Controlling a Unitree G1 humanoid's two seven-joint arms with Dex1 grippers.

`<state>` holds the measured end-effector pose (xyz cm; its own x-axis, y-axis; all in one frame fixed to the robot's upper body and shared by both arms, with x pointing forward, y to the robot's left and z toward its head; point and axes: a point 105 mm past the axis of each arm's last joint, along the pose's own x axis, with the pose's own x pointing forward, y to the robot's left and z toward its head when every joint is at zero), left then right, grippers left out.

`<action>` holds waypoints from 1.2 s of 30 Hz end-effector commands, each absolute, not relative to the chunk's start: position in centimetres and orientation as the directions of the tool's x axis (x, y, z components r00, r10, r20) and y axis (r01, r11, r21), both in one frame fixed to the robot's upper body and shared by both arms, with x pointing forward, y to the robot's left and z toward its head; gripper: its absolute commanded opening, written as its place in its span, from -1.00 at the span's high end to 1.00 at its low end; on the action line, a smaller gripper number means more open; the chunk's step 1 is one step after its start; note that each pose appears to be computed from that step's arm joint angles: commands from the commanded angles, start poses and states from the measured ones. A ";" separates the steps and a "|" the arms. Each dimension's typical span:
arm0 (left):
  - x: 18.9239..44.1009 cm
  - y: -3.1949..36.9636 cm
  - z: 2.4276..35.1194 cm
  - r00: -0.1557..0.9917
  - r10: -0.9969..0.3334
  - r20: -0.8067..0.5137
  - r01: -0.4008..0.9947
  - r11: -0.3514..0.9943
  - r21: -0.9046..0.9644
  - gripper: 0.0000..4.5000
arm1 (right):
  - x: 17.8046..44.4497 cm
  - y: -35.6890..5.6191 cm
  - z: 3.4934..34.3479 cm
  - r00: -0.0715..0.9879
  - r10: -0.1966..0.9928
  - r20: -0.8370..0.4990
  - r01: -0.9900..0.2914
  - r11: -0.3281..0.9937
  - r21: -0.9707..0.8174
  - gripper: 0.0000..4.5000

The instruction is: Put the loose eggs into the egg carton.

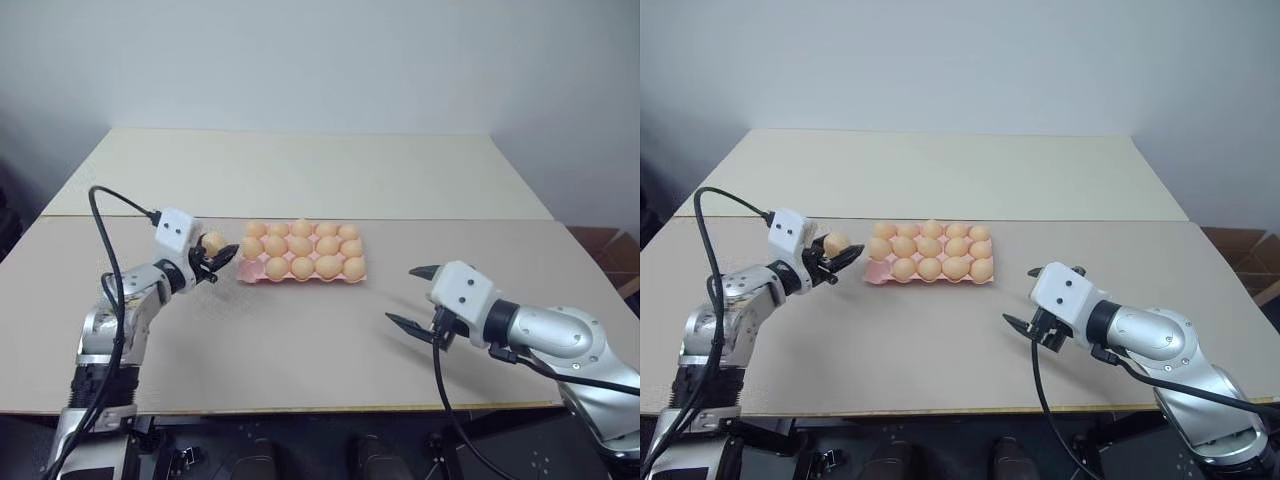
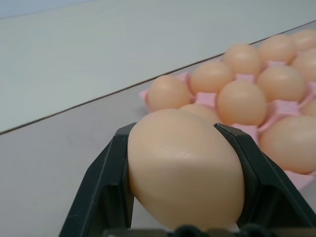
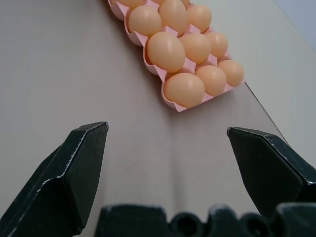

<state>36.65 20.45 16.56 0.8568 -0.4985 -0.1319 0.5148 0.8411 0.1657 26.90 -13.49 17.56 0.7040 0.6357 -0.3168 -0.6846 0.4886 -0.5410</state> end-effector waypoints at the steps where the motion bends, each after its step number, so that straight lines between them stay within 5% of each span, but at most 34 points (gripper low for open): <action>1: 36.2 18.9 17.2 0.799 -0.588 -0.128 0.601 0.779 0.177 0.05 | 26.7 -13.0 18.5 0.717 0.644 -0.268 -0.655 0.488 -0.577 -1.00; 8: 36.3 18.3 16.3 0.733 -0.645 -0.215 0.678 0.716 0.167 0.05 | 26.6 -13.3 18.6 0.734 0.632 -0.246 -0.641 0.528 -0.557 -1.00; 15: 36.3 18.5 16.7 0.751 -0.635 -0.177 0.660 0.725 0.199 -0.95 | 26.3 -13.5 18.4 0.742 0.620 -0.252 -0.637 0.537 -0.553 -1.00; 22: 35.0 21.7 18.6 0.844 -0.529 -0.088 0.535 0.820 0.201 -0.98 | 26.2 -13.5 18.3 0.740 0.621 -0.260 -0.639 0.528 -0.559 -1.00; 30: 28.1 27.1 19.1 0.842 -0.515 -0.163 0.540 0.810 0.228 -0.98 | 26.8 -13.6 18.4 0.728 0.631 -0.268 -0.649 0.507 -0.567 -1.00; 36: 24.5 27.5 21.2 0.793 -0.585 -0.171 0.609 0.766 0.207 -0.98 | 26.8 -14.2 18.9 0.705 0.648 -0.288 -0.671 0.478 -0.567 -1.00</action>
